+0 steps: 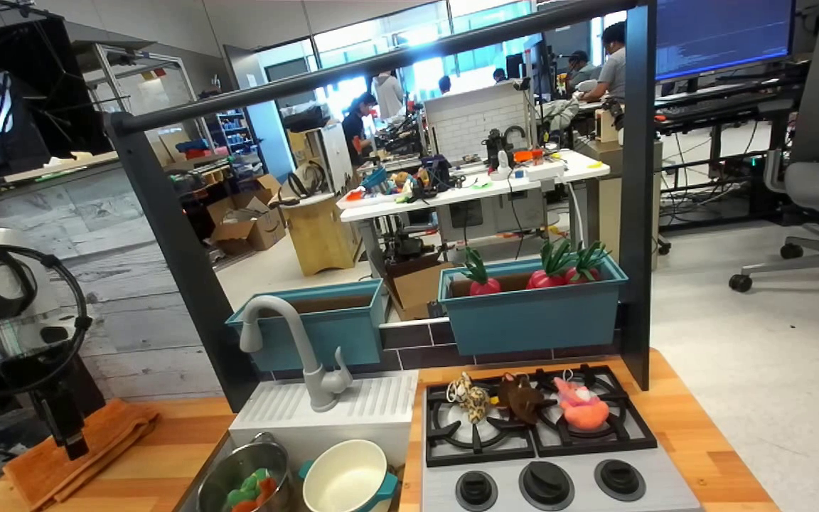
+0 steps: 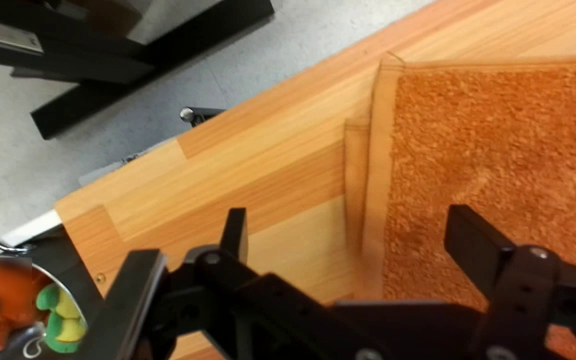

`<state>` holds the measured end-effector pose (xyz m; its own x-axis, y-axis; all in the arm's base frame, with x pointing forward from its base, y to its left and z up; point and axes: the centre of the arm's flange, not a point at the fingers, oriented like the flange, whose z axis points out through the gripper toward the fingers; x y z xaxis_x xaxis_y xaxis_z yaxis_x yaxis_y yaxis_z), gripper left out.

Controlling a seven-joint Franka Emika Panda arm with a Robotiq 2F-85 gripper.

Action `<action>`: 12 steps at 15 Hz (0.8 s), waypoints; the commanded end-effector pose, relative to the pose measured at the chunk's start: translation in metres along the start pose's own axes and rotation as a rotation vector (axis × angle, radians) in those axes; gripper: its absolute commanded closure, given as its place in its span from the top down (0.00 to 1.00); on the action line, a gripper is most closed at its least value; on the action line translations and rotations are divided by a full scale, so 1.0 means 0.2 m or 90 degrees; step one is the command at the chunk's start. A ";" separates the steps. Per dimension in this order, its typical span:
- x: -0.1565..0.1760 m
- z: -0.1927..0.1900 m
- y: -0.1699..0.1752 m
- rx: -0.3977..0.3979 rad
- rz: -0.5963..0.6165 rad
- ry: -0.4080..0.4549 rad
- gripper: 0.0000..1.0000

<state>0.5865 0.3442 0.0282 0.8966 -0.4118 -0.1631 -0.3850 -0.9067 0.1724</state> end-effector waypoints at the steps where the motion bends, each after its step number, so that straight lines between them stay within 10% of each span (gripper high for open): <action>1: 0.12 0.08 -0.26 -0.068 0.095 0.021 1.00; 2: 0.03 0.03 -0.04 -0.034 0.049 -0.001 1.00; 4: 0.02 0.07 -0.09 -0.047 0.077 0.017 1.00; 12: -0.29 -0.04 -0.37 0.206 0.093 0.161 1.00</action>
<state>0.5783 0.4220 0.0298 0.8461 -0.5322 0.0306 -0.5279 -0.8445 -0.0909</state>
